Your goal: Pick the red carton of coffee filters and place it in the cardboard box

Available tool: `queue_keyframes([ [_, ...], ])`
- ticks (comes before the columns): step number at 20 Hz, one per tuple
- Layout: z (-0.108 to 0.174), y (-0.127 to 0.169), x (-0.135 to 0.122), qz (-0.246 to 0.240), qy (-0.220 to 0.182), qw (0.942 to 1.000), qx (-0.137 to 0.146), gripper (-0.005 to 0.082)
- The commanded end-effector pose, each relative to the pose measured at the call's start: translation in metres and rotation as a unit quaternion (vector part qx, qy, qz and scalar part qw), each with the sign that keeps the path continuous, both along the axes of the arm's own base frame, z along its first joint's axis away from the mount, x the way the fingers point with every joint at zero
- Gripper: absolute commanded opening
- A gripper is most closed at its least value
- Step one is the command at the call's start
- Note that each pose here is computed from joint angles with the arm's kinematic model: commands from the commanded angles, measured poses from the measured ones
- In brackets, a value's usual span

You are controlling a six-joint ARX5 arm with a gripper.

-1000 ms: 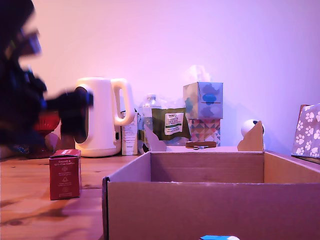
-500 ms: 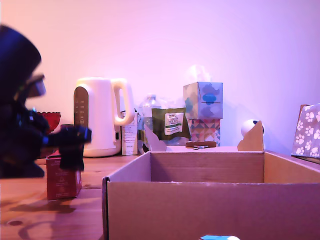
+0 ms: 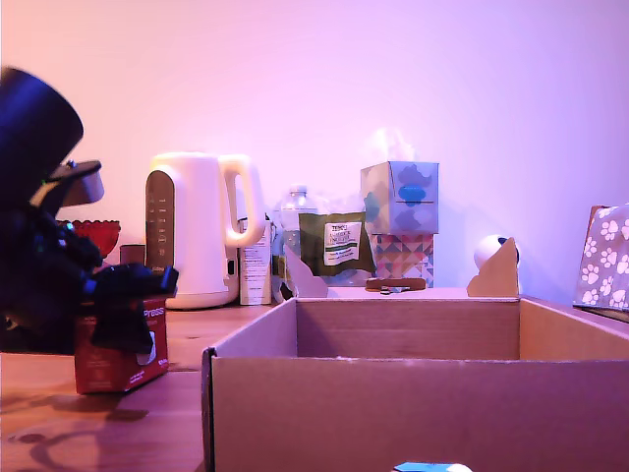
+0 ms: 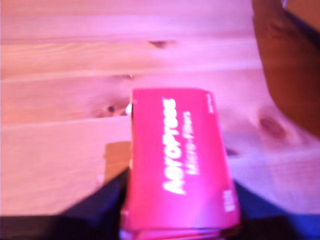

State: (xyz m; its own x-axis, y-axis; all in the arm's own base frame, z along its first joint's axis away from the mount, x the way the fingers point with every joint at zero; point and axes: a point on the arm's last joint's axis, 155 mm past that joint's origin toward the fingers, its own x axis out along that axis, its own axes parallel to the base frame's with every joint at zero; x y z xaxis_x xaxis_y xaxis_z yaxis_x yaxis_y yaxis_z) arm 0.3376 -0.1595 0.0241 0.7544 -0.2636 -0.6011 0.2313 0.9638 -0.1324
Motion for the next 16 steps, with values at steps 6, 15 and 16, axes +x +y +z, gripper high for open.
queue_keyframes([
  [6,0.081,-0.009,-0.040,-0.109,-0.057,0.9925,0.001,0.0228],
  [15,0.157,-0.027,-0.067,-0.177,-0.153,0.9696,-0.071,0.0228],
  [16,0.162,-0.035,-0.066,-0.186,-0.164,0.9653,-0.081,0.0228],
])
